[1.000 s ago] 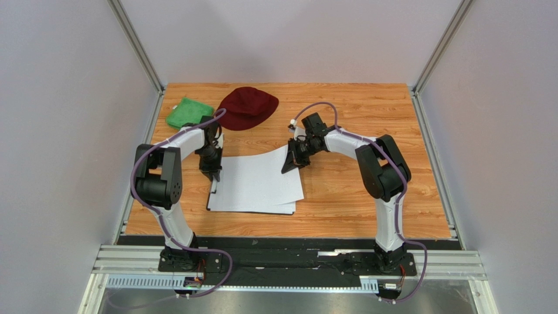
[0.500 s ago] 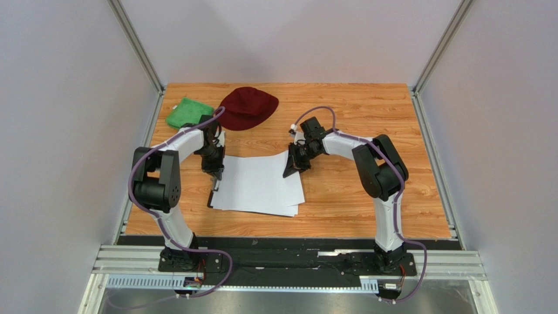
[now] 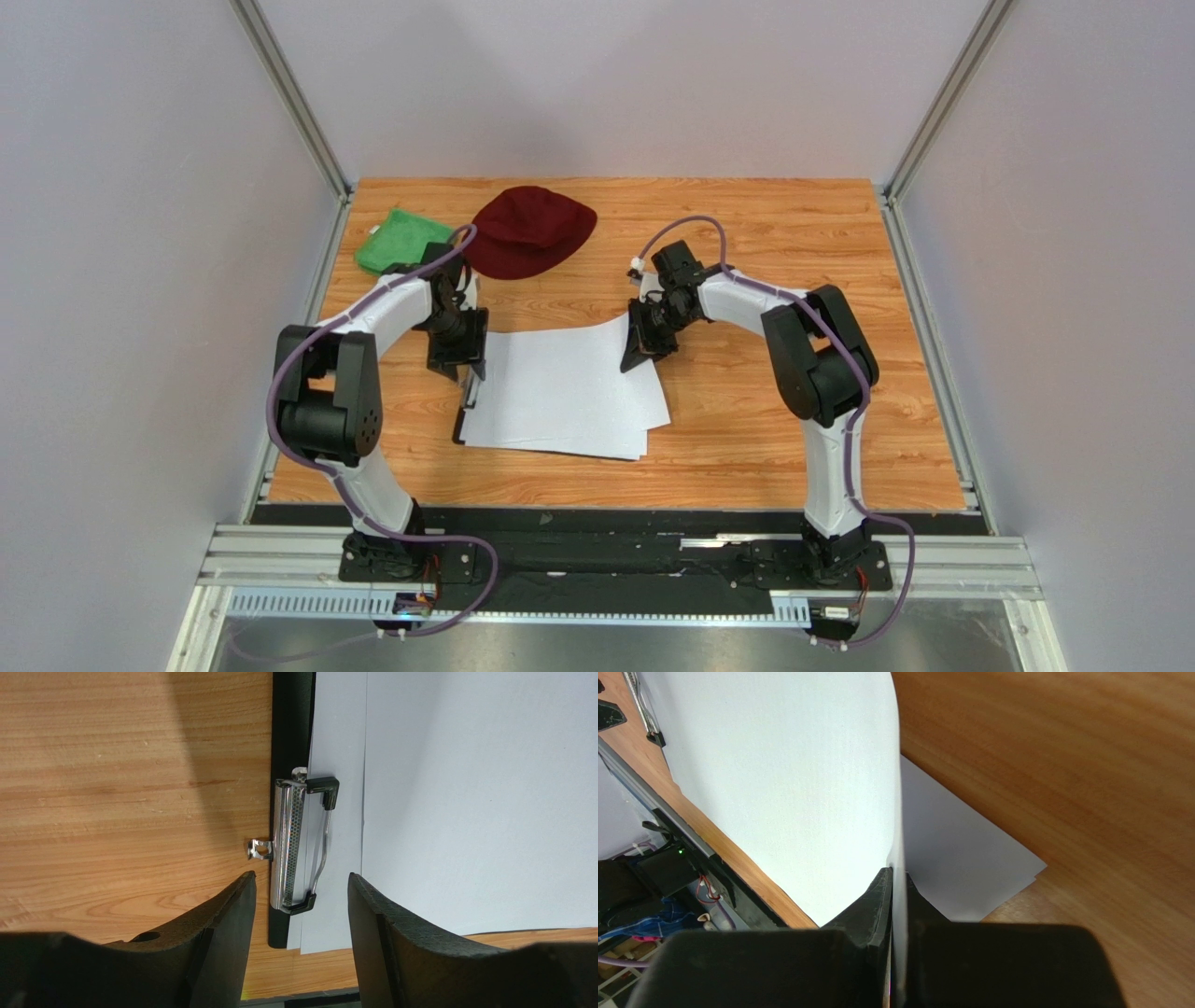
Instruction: Put the files into the folder
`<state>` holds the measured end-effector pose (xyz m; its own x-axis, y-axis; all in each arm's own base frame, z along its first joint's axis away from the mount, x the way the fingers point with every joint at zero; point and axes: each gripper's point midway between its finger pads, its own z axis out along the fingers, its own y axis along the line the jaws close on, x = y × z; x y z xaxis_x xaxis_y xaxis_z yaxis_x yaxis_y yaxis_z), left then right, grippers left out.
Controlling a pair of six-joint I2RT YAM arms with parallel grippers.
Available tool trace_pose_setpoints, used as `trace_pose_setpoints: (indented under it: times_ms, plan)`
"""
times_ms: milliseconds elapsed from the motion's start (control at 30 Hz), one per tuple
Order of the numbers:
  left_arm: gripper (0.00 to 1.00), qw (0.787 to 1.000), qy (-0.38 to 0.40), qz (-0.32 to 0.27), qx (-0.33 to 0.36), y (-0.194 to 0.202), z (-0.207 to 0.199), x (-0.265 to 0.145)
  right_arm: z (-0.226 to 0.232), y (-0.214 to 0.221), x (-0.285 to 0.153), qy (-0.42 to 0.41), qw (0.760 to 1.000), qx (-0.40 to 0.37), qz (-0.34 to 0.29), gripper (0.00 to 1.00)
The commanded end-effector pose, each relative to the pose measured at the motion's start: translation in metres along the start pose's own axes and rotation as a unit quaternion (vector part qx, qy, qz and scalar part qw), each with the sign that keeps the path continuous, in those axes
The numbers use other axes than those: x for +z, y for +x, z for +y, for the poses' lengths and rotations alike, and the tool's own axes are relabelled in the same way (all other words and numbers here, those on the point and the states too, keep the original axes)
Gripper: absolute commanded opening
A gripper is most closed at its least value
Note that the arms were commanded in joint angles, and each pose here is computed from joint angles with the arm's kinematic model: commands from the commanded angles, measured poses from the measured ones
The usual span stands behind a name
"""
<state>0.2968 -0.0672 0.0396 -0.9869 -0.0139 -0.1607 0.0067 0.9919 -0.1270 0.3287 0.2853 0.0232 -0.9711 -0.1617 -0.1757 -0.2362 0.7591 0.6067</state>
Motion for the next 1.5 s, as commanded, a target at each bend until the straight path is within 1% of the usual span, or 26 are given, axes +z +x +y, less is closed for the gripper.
trace_pose_setpoints:
  times_ms: [0, 133, 167, 233, 300, 433, 533, 600, 733, 800, 833, 867, 900, 1033, 1133, 1233, 1267, 1333, 1367, 1400, 1467]
  plan:
    - [0.61, 0.999, 0.02, 0.006, 0.028, -0.012, -0.007, 0.007, -0.008, -0.014, 0.0, 0.009, 0.999, -0.037, -0.004, 0.02]
    - [0.66, 0.999, 0.009, 0.014, 0.032, -0.014, -0.002, 0.014, -0.012, -0.017, 0.0, 0.015, 0.999, -0.042, -0.002, 0.01]
    - [0.66, 0.999, 0.008, 0.008, 0.032, -0.017, -0.002, 0.015, -0.011, -0.018, 0.0, 0.013, 0.999, -0.044, -0.002, 0.0]
    - [0.66, 0.999, 0.008, 0.004, 0.034, -0.022, -0.003, 0.017, -0.011, -0.017, 0.001, 0.012, 0.999, -0.046, -0.001, 0.0]
    - [0.64, 0.999, 0.001, 0.011, 0.033, -0.023, -0.001, 0.02, -0.012, -0.019, 0.0, 0.013, 0.999, -0.044, -0.003, 0.0]
    - [0.63, 0.999, -0.02, 0.029, 0.032, -0.014, 0.002, 0.022, -0.01, -0.02, -0.003, 0.011, 0.999, -0.047, -0.005, 0.0]
    - [0.64, 0.998, -0.044, 0.007, 0.038, -0.014, 0.007, 0.012, -0.007, -0.022, -0.007, 0.009, 0.999, -0.052, -0.01, 0.0]
    - [0.64, 0.998, -0.048, 0.004, 0.036, -0.013, 0.008, 0.008, -0.006, -0.022, -0.008, 0.009, 0.998, -0.053, -0.012, 0.0]
    - [0.64, 0.998, -0.051, 0.024, 0.024, -0.002, 0.009, 0.012, -0.005, -0.023, -0.008, 0.008, 0.999, -0.052, -0.013, 0.0]
    - [0.6, 0.998, -0.054, 0.039, 0.018, 0.005, 0.011, 0.019, -0.006, -0.022, -0.008, 0.01, 0.999, -0.051, -0.013, 0.0]
    - [0.58, 0.998, -0.043, 0.045, 0.017, 0.007, 0.007, 0.022, -0.007, -0.022, -0.007, 0.01, 0.999, -0.051, -0.013, 0.0]
    - [0.52, 0.998, -0.041, 0.049, 0.014, 0.008, 0.007, 0.024, -0.007, -0.023, -0.008, 0.01, 0.999, -0.052, -0.015, 0.0]
    - [0.5, 0.998, -0.041, 0.053, 0.014, 0.009, 0.007, 0.027, -0.007, -0.023, -0.007, 0.011, 0.999, -0.05, -0.015, 0.0]
    - [0.45, 0.998, -0.041, 0.05, 0.015, 0.009, 0.007, 0.027, -0.007, -0.024, -0.007, 0.009, 0.999, -0.05, -0.015, 0.0]
    - [0.38, 0.998, -0.042, 0.049, 0.016, 0.009, 0.006, 0.026, -0.007, -0.025, -0.007, 0.011, 0.999, -0.051, -0.016, 0.0]
    - [0.37, 0.998, -0.038, 0.056, 0.009, 0.013, 0.005, 0.025, -0.003, -0.027, -0.008, 0.007, 0.999, -0.048, -0.019, 0.0]
    - [0.38, 0.998, -0.035, 0.057, 0.0, 0.014, 0.003, 0.025, -0.002, -0.027, -0.009, 0.006, 0.999, -0.047, -0.02, 0.0]
    - [0.45, 0.998, -0.039, 0.057, -0.013, 0.017, 0.003, 0.024, -0.002, -0.026, -0.012, 0.012, 0.999, -0.032, -0.018, 0.0]
    - [0.45, 0.997, -0.039, 0.058, -0.022, 0.017, 0.002, 0.024, -0.001, -0.025, -0.014, 0.016, 0.999, -0.021, -0.018, 0.0]
    - [0.44, 0.997, -0.039, 0.059, -0.027, 0.019, 0.002, 0.025, -0.001, -0.023, -0.015, 0.019, 1.0, -0.011, -0.018, 0.01]
    - [0.38, 0.996, -0.042, 0.058, -0.046, 0.02, 0.002, 0.026, 0.005, -0.019, -0.021, 0.013, 0.999, 0.023, -0.031, 0.04]
